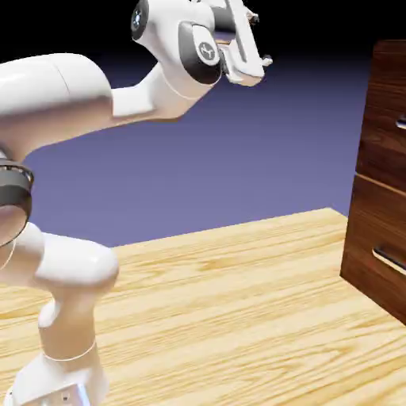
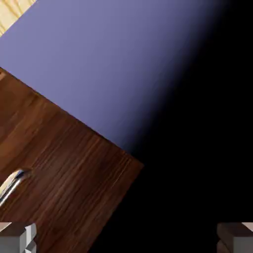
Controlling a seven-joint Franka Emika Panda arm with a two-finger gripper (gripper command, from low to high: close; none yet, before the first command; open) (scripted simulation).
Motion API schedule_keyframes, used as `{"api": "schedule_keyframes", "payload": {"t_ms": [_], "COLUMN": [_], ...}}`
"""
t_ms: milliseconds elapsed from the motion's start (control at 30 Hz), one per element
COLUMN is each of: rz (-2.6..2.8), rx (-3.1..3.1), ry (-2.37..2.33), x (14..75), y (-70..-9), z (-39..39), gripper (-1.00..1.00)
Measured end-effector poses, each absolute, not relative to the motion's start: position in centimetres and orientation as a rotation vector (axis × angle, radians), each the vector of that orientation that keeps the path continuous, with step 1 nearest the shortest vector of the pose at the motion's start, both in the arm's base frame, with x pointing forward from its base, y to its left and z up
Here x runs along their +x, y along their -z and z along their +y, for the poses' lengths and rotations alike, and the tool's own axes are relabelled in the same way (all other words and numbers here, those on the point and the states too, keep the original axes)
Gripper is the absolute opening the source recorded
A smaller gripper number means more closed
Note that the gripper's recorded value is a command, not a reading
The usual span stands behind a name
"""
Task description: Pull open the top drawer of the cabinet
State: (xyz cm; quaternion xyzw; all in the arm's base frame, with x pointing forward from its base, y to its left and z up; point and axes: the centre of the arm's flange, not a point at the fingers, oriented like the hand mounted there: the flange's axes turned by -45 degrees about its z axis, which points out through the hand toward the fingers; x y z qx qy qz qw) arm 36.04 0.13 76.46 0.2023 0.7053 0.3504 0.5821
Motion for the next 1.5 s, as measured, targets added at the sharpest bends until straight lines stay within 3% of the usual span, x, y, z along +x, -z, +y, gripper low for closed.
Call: {"api": "schedule_keyframes", "payload": {"t_ms": [367, 700, 1067, 1500], "rz": [1.539, 1.452, 1.376, 1.209], "rx": [0.016, -0.311, -0.691, -1.210], "ry": [-0.372, 0.090, 0.631, 1.209], "x": [39.8, 46.9, 57.3, 68.1], "y": [-78.0, -75.2, -67.6, -55.0], "z": [-5.8, -10.1, -11.3, -7.1], "gripper": [0.00, 0.00, 0.00, 0.00]}}
